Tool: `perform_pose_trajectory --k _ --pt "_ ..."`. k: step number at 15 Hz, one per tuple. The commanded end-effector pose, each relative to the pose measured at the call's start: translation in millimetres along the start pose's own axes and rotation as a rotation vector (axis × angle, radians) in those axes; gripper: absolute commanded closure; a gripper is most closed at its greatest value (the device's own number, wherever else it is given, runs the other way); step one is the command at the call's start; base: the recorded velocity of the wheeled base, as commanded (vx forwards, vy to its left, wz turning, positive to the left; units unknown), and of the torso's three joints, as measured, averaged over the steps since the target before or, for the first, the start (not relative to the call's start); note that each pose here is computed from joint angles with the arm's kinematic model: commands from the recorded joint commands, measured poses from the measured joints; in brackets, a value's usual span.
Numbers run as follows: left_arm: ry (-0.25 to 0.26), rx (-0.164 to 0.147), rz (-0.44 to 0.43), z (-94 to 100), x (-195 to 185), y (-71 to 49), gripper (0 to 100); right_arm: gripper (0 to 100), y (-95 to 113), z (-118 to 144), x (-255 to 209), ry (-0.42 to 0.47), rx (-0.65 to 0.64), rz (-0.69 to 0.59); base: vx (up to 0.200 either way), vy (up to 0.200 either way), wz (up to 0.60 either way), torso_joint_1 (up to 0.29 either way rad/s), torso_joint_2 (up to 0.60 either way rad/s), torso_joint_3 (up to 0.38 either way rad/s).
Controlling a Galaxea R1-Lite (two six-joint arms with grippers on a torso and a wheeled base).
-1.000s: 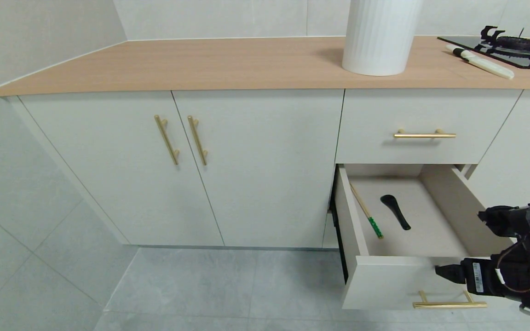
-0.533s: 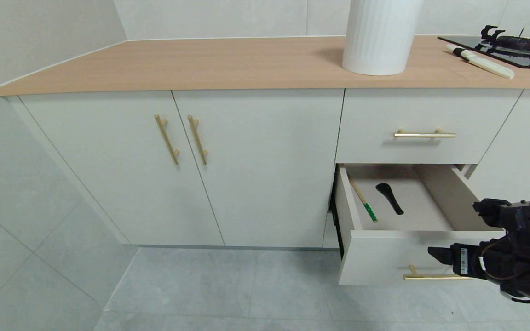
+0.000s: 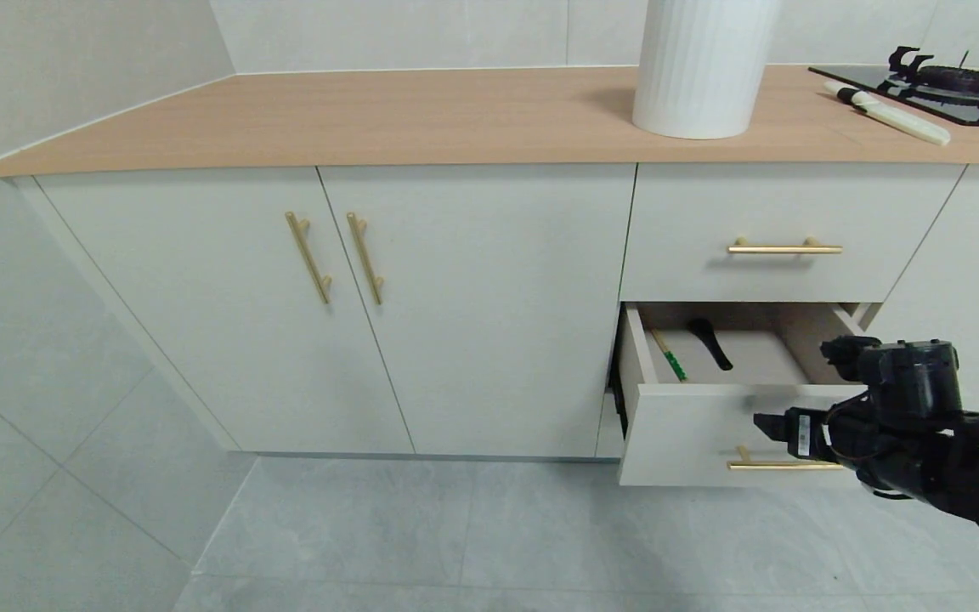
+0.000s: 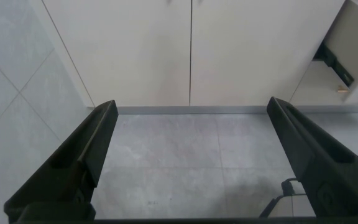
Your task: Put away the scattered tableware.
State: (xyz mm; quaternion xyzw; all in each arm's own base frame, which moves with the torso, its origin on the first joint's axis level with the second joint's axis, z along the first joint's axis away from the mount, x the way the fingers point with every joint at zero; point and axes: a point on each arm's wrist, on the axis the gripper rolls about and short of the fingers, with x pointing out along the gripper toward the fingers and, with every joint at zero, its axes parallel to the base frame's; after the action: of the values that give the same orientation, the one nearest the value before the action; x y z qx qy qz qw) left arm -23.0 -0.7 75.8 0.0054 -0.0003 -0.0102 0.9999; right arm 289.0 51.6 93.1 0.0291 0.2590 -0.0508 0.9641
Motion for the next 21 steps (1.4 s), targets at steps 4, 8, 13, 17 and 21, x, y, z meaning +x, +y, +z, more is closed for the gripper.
perform_pose_trajectory --k 4,8,13,17,21 --pt "0.000 0.000 0.000 0.0 0.0 0.0 0 0 6.0 22.5 39.3 -0.052 -0.029 -0.010 0.000 0.000 0.00 0.000 0.00 0.000" --pt "0.000 0.000 0.000 0.0 0.0 0.0 0 0 10.0 31.7 59.0 -0.079 -0.026 -0.013 0.000 0.000 0.00 0.000 0.00 0.000" --pt "0.000 0.000 0.000 0.0 0.0 0.0 0 0 8.9 43.0 71.8 -0.197 0.013 -0.008 0.000 0.000 0.00 0.000 0.00 0.000" --pt "0.000 0.000 0.000 0.0 0.0 0.0 0 0 -0.1 46.7 78.0 -0.253 0.035 -0.027 0.000 0.000 0.00 0.000 0.00 0.000" --pt "0.000 0.000 0.000 0.0 0.0 0.0 0 0 1.5 44.7 90.2 -0.271 0.042 -0.044 0.000 0.000 0.00 0.000 0.00 0.000"
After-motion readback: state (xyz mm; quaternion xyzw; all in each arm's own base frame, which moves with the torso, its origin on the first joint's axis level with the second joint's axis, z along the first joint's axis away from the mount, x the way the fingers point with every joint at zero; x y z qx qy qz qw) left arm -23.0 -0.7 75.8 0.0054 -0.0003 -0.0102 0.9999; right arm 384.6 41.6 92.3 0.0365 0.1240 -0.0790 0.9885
